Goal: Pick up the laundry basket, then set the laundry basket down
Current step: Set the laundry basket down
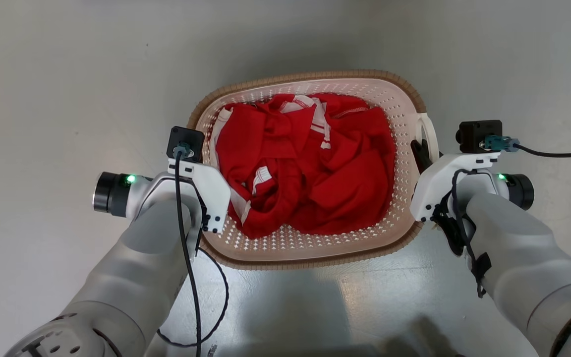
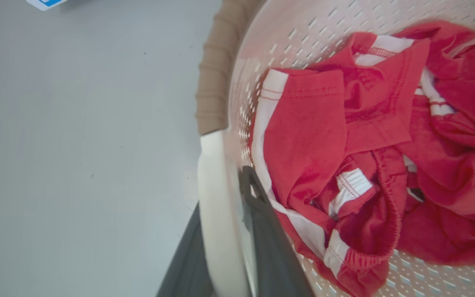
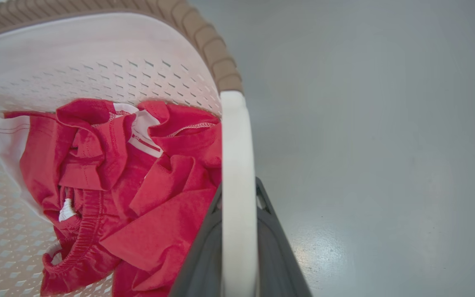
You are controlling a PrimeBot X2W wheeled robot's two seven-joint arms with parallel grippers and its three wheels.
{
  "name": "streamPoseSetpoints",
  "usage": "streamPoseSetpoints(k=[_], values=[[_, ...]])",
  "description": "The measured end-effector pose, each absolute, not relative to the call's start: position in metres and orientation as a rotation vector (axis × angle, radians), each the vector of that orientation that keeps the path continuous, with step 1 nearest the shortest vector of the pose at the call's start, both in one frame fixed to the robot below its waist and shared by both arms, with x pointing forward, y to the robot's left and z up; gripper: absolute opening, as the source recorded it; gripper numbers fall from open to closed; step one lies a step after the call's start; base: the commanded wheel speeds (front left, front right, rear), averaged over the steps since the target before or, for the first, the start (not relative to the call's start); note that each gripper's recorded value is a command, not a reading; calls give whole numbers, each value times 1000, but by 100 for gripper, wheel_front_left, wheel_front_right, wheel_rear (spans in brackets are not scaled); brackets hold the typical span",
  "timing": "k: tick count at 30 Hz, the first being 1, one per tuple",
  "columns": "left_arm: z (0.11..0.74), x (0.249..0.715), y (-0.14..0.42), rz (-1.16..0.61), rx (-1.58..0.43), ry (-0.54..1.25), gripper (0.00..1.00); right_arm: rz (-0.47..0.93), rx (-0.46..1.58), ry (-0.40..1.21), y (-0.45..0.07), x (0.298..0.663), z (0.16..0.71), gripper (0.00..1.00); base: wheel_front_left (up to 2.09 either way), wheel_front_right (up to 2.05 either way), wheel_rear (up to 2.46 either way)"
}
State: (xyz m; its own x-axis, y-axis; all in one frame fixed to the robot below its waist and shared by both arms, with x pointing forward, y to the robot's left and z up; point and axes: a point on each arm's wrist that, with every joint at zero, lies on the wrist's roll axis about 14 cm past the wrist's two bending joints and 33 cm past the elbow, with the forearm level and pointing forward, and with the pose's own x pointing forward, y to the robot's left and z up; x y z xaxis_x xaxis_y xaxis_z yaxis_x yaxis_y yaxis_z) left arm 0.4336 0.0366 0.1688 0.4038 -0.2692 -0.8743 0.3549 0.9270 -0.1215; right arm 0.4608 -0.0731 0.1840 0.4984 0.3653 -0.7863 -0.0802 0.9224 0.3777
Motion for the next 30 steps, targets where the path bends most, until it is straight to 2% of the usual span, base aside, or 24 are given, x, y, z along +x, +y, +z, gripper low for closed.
streamPoseSetpoints(k=[22, 23, 24, 25, 26, 30], values=[[147, 436, 35, -397, 94, 1086, 0, 260, 312, 1022, -77, 465, 163, 0, 0, 0, 0], [147, 436, 34, -399, 92, 1081, 0, 258, 314, 1023, -77, 465, 162, 22, 0, 0, 0], [147, 436, 34, -402, 90, 1081, 42, 256, 316, 1024, -77, 465, 161, 51, 0, 0, 0], [146, 436, 34, -406, 89, 1082, 42, 253, 319, 1025, -77, 465, 161, 51, 0, 0, 0], [145, 435, 35, -411, 101, 1084, 100, 247, 324, 1021, -78, 466, 160, 100, 0, 0, 0], [140, 434, 51, -394, 128, 1094, 100, 234, 308, 998, -85, 474, 161, 100, 0, 0, 0]])
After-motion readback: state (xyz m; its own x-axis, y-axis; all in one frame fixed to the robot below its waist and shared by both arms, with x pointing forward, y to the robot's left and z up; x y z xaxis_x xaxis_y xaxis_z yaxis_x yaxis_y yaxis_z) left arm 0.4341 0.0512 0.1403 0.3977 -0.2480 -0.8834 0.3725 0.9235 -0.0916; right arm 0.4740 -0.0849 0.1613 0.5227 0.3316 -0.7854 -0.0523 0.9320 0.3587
